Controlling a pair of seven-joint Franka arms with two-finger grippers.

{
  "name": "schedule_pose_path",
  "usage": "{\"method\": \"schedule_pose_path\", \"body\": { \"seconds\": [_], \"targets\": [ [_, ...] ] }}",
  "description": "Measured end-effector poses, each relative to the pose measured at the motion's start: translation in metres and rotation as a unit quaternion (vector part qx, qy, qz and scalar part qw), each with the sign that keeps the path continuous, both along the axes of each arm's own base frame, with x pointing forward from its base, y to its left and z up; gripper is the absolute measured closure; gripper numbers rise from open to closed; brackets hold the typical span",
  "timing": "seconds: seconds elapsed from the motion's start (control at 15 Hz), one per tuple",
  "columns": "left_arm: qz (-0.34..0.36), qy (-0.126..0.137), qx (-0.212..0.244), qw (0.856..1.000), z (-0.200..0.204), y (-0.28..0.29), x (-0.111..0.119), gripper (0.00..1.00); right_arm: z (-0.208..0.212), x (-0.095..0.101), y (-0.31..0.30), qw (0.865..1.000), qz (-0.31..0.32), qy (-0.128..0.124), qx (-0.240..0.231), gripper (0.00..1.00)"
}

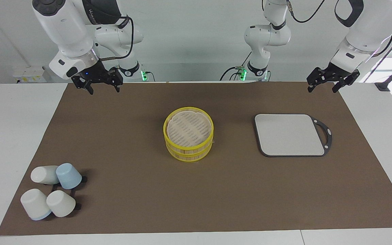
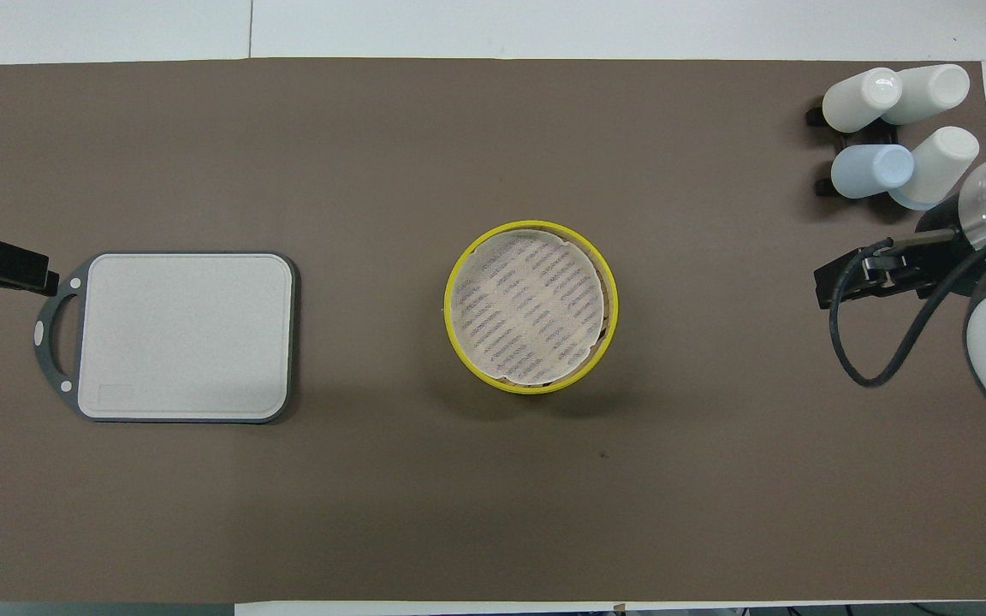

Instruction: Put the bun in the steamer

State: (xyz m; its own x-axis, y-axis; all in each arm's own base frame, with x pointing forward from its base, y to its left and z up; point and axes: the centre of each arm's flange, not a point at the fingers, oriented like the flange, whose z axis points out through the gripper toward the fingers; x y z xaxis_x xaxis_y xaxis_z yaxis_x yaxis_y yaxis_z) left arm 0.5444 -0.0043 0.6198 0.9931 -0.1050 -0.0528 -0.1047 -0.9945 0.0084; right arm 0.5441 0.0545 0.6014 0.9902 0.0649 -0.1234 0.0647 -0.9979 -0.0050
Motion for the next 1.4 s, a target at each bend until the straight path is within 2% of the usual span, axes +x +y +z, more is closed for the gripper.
{"method": "schedule_pose_path", "body": {
  "seconds": [0.27, 0.53, 0.87, 1.4],
  "targets": [
    [0.0, 0.0, 0.0, 1.0, 0.0, 0.0, 0.0, 0.0, 0.0, 0.003, -0.01, 1.0, -0.008, -0.006, -0.004, 0.0],
    [0.0, 0.0, 0.0, 1.0, 0.0, 0.0, 0.0, 0.0, -0.001, 0.003, -0.016, 0.999, -0.007, -0.008, -0.031, 0.0],
    [0.0, -0.001, 0.0, 1.0, 0.0, 0.0, 0.0, 0.0, -0.001, 0.004, -0.051, 0.999, -0.03, -0.006, -0.031, 0.0],
    [0.0, -0.001, 0.0, 1.0, 0.0, 0.0, 0.0, 0.0, -0.002, 0.004, -0.051, 0.999, -0.028, -0.006, -0.03, 0.0]
  ]
}}
